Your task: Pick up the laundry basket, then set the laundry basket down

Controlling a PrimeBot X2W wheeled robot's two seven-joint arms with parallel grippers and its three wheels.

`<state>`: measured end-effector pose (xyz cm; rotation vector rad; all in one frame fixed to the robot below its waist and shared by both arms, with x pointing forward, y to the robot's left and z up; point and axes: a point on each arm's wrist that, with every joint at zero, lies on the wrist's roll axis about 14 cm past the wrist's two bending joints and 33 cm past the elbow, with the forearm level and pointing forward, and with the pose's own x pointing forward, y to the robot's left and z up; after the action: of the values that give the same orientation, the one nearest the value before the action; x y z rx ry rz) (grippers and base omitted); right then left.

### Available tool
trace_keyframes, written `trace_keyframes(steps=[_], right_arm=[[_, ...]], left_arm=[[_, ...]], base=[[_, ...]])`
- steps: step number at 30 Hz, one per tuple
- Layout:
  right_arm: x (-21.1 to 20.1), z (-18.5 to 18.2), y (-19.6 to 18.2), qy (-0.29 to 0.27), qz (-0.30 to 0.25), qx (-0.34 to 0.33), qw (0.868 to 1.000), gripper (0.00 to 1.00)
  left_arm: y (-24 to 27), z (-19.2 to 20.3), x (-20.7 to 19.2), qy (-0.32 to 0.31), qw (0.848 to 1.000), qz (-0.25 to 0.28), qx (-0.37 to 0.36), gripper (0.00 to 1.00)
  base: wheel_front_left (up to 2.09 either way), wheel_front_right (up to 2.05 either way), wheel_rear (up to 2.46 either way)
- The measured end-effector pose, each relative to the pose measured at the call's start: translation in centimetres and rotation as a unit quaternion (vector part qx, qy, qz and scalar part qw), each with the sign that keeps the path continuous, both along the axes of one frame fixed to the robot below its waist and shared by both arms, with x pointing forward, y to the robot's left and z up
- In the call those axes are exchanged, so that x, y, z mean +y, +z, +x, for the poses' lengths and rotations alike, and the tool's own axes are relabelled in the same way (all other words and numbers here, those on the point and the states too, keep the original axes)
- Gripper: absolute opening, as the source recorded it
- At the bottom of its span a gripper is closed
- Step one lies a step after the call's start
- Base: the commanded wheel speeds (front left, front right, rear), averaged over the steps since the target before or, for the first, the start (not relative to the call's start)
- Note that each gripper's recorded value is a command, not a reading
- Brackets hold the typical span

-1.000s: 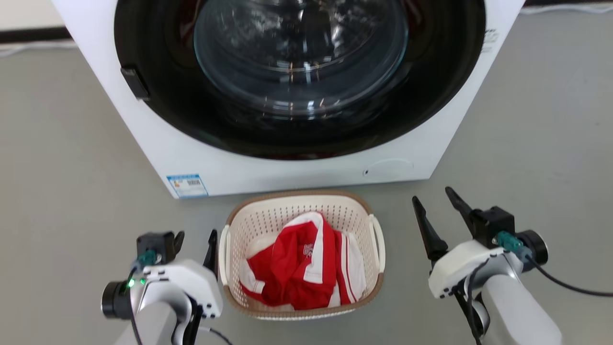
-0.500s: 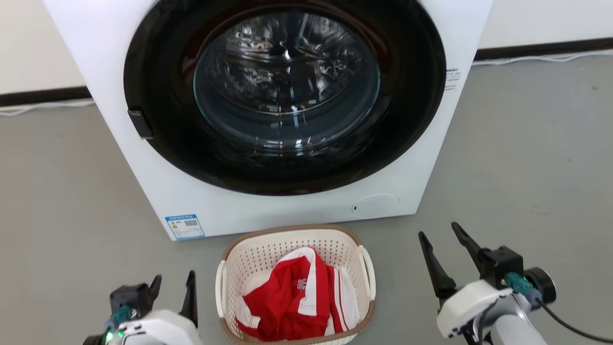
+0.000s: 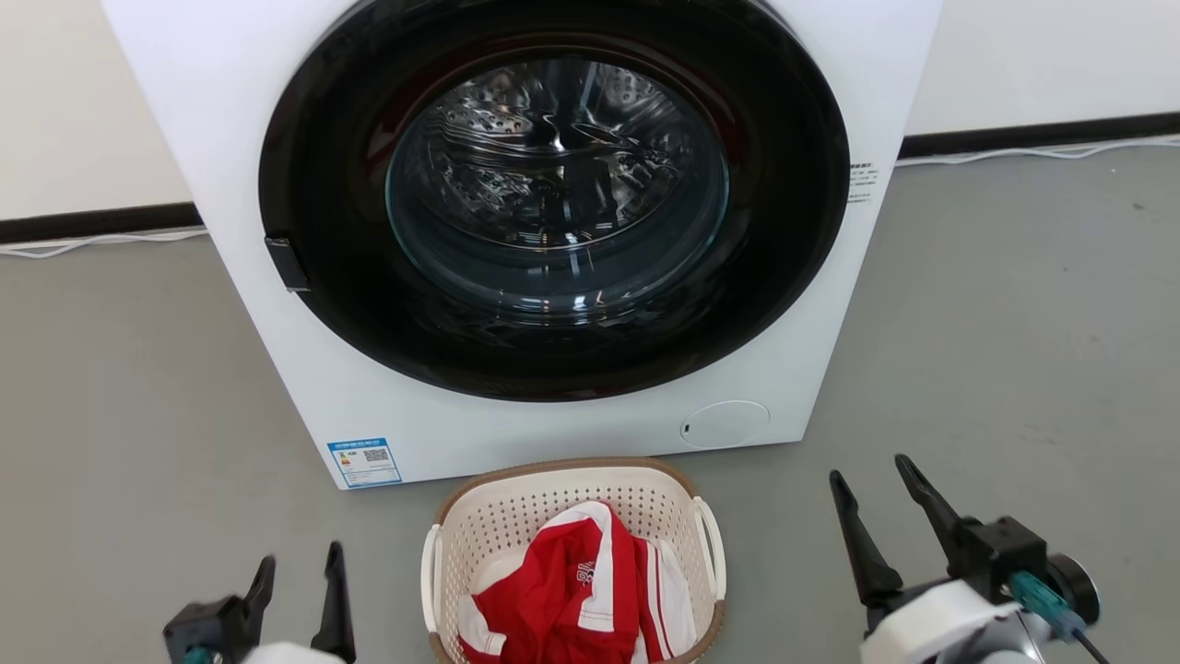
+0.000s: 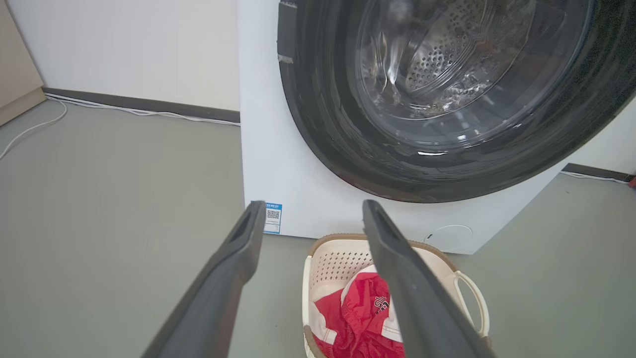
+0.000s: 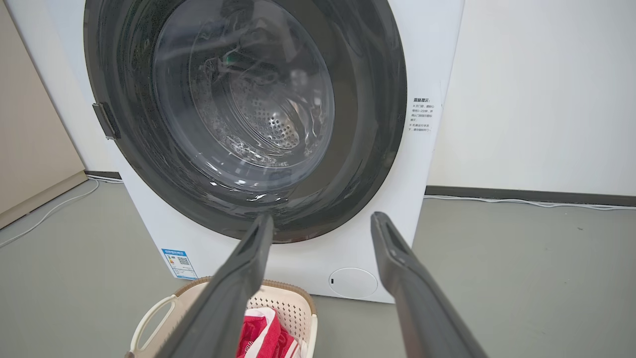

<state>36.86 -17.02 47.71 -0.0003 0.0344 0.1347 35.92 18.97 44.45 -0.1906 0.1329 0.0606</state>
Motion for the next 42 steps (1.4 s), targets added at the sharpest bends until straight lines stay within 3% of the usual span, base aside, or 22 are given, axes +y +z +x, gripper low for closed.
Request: trace_keyframes(steps=[20,35,36,42], right_arm=[[-2.1,-2.5,0.4,-0.042,0.01,-0.013,0.999,1.0],[-2.3,-2.4,0.6,-0.05,0.014,-0.017,0.999,1.0],[-2.3,-2.5,0.4,-0.05,0.015,-0.014,0.999,0.0],[-2.1,-3.9,-2.6,-0.056,0.028,0.035,0.997,0.0]], left_arm=[[0.4,-4.0,3.5,0.057,0.998,-0.003,-0.015,1.0],[0.0,-4.0,3.0,0.044,0.999,-0.007,-0.01,1.0],[-0.3,-4.0,2.9,0.044,0.999,-0.009,-0.007,0.0],[-2.9,-5.3,2.4,0.047,0.998,-0.024,0.039,0.0]], base=[[0.0,0.0,0.0],[0.0,0.0,0.0],[0.0,0.0,0.0],[0.0,0.0,0.0]])
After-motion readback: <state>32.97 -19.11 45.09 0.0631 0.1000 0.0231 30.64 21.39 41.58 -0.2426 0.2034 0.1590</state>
